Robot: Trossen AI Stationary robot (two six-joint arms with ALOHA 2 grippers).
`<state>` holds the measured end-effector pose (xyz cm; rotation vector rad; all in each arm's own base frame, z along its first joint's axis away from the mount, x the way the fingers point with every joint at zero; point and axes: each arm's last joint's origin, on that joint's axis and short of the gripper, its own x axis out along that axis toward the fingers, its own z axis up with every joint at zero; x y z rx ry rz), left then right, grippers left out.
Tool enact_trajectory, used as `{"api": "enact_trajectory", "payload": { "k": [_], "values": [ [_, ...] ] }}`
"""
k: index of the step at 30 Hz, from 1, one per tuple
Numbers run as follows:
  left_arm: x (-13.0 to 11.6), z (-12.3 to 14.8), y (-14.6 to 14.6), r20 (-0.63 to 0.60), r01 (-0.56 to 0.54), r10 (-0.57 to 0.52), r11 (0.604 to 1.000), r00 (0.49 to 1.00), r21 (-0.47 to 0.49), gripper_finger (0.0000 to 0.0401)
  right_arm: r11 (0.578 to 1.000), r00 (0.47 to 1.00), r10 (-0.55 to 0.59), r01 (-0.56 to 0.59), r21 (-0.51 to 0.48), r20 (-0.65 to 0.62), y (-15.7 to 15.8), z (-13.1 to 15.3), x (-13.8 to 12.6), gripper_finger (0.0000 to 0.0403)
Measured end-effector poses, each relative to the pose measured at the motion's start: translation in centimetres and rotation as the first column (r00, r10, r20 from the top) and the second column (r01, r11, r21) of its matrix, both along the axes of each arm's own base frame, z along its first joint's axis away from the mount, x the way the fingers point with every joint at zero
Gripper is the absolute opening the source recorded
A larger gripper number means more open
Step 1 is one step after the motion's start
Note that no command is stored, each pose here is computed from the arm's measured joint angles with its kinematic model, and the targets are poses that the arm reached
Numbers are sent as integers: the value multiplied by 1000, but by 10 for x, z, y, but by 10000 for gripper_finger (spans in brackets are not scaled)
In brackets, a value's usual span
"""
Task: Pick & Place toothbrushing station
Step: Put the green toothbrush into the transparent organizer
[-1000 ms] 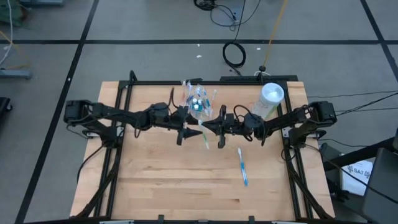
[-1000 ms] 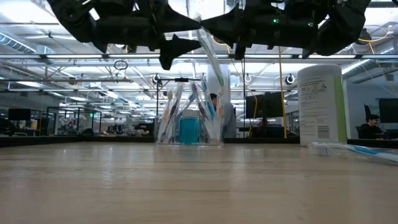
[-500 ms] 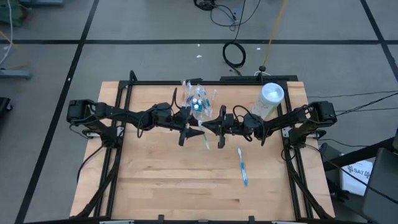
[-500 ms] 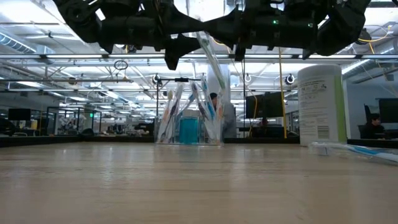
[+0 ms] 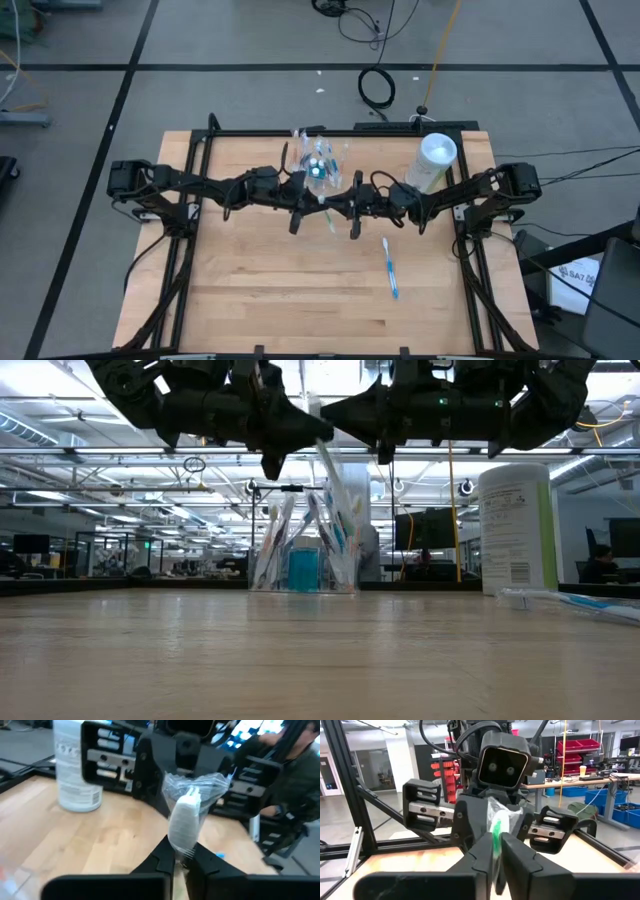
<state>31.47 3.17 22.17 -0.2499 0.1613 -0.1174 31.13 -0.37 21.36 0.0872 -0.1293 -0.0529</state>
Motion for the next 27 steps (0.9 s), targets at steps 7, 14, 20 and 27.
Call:
{"api": "enact_trajectory", "payload": {
  "k": [7,14,20,27],
  "values": [
    [-4,-4,10,-72,-59,58,998,996,-9,30,1000,999,-11,11,1,-50,-2,-5,0,86],
    [-21,10,32,-89,-217,226,971,970,102,9,998,990,-40,47,47,-138,-13,-13,0,134],
    [-50,36,49,-78,-459,483,863,872,209,22,993,974,-62,83,86,-216,-22,-21,-1,154],
    [-67,49,57,-39,-659,691,703,721,267,18,992,971,-69,90,87,-227,-24,-23,-1,153]
  ]
}}
